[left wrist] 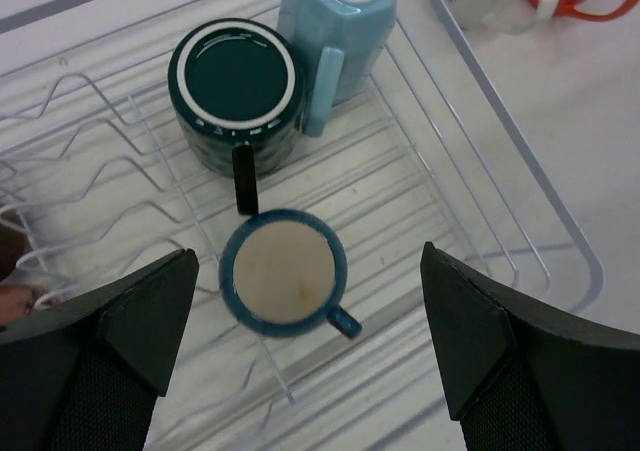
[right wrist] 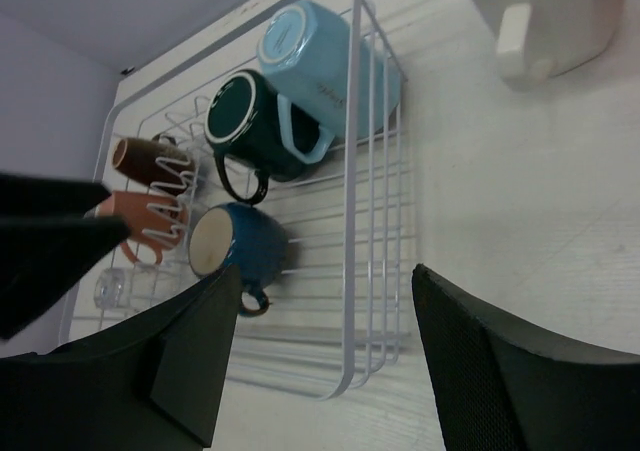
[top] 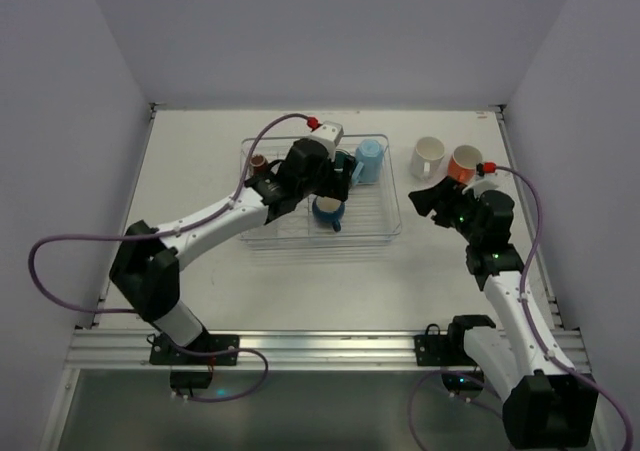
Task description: Unload the cups from the dish rack
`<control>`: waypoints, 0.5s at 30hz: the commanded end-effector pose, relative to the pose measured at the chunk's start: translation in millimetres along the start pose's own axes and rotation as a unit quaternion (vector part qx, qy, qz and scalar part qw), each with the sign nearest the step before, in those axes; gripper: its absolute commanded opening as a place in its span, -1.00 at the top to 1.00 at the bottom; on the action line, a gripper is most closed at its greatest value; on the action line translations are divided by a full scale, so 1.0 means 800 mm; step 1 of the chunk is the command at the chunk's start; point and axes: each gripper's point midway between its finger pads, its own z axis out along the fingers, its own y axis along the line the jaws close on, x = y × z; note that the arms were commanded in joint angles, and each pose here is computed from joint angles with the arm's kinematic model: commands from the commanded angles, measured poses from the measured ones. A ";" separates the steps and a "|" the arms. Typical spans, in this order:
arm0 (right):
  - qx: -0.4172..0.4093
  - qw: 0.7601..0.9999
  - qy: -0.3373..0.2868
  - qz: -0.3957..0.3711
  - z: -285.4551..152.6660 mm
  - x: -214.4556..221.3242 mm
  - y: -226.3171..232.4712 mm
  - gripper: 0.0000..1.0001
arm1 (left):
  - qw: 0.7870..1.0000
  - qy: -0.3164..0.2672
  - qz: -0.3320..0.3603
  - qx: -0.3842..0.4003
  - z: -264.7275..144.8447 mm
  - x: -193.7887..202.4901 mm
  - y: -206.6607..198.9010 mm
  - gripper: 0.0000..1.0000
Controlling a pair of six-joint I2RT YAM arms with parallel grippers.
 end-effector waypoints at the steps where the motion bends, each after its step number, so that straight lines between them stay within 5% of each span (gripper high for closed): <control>1: -0.084 0.995 -0.042 -0.013 -0.014 -0.012 0.047 -0.44 | 0.998 -0.058 -0.005 -0.019 0.045 -0.069 0.019 -1.00; 9: -0.109 0.993 -0.047 -0.023 -0.027 -0.003 0.053 -0.46 | 0.998 0.014 0.030 -0.048 0.155 -0.044 0.046 -1.00; 15: -0.130 0.991 -0.028 -0.019 -0.024 0.007 0.060 -0.56 | 0.997 0.026 0.043 -0.058 0.184 -0.031 0.054 -1.00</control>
